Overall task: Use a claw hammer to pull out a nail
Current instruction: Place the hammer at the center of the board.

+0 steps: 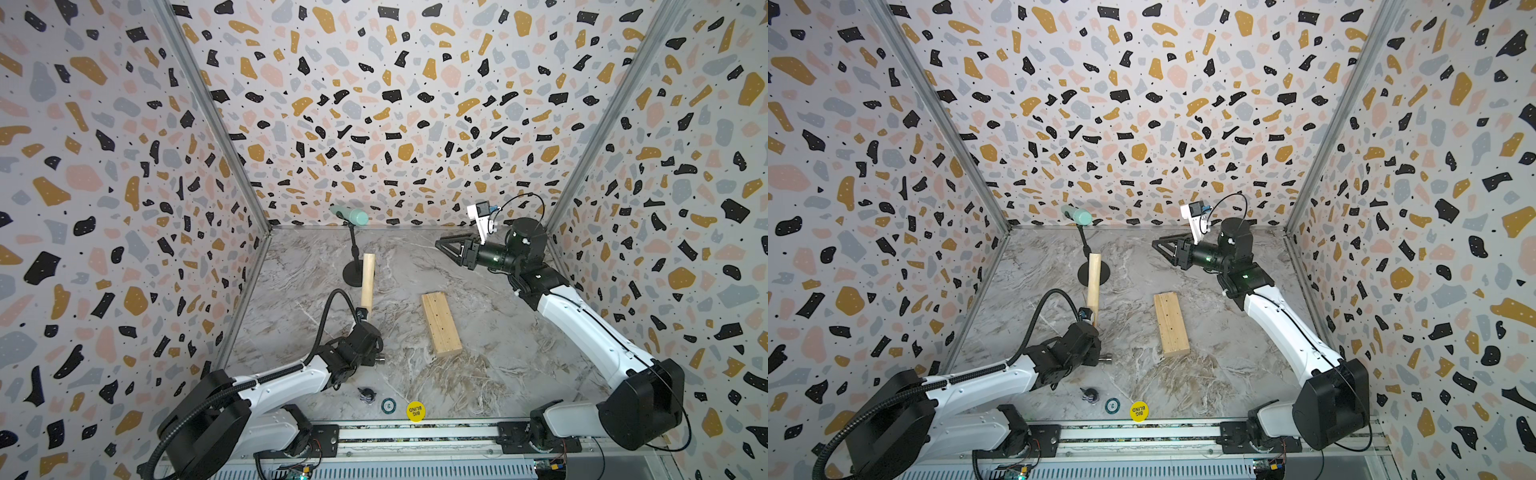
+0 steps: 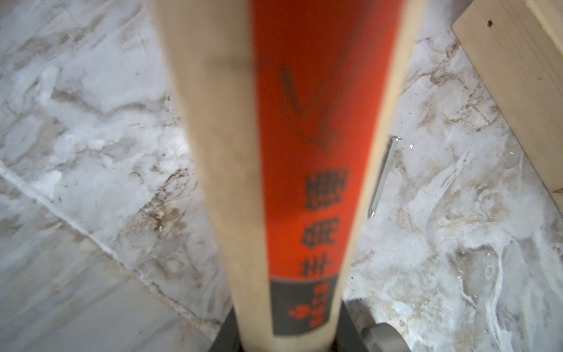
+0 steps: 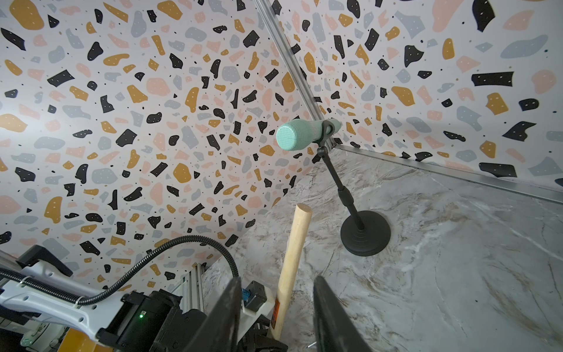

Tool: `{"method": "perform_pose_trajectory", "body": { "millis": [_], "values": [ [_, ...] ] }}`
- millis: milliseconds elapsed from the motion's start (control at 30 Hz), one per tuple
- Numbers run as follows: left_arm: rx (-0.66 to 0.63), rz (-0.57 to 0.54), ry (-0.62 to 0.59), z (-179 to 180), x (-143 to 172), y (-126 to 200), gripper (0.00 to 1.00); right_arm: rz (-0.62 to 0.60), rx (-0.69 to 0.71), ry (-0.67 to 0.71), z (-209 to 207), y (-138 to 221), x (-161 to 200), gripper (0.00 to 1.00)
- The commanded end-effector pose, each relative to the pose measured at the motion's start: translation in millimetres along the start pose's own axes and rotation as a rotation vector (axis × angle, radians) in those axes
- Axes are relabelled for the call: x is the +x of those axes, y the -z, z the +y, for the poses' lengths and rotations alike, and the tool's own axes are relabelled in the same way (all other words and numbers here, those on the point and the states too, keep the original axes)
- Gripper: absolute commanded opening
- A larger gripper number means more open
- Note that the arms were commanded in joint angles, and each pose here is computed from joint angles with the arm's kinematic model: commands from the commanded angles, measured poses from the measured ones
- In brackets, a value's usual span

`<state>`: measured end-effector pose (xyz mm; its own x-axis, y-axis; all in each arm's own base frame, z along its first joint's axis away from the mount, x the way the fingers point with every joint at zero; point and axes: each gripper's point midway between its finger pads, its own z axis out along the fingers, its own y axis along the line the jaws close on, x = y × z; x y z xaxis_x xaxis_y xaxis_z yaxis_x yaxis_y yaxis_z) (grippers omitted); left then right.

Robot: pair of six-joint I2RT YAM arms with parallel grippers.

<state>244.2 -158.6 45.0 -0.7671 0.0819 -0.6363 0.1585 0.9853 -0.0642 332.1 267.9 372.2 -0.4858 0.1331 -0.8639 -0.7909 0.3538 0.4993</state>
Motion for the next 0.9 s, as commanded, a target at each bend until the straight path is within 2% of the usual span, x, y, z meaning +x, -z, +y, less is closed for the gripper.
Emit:
{"method": "perform_pose_trajectory", "body": {
  "millis": [0,867],
  "values": [
    [0.004,-0.057,0.018,-2.3,-13.5,-2.1,0.0,-0.019,-0.026,0.026,11.5,5.0,-5.0,0.4],
    [-0.046,0.024,0.002,8.4,12.1,-14.1,0.0,-0.019,-0.023,0.017,9.0,4.9,-1.3,0.4]
  ]
}}
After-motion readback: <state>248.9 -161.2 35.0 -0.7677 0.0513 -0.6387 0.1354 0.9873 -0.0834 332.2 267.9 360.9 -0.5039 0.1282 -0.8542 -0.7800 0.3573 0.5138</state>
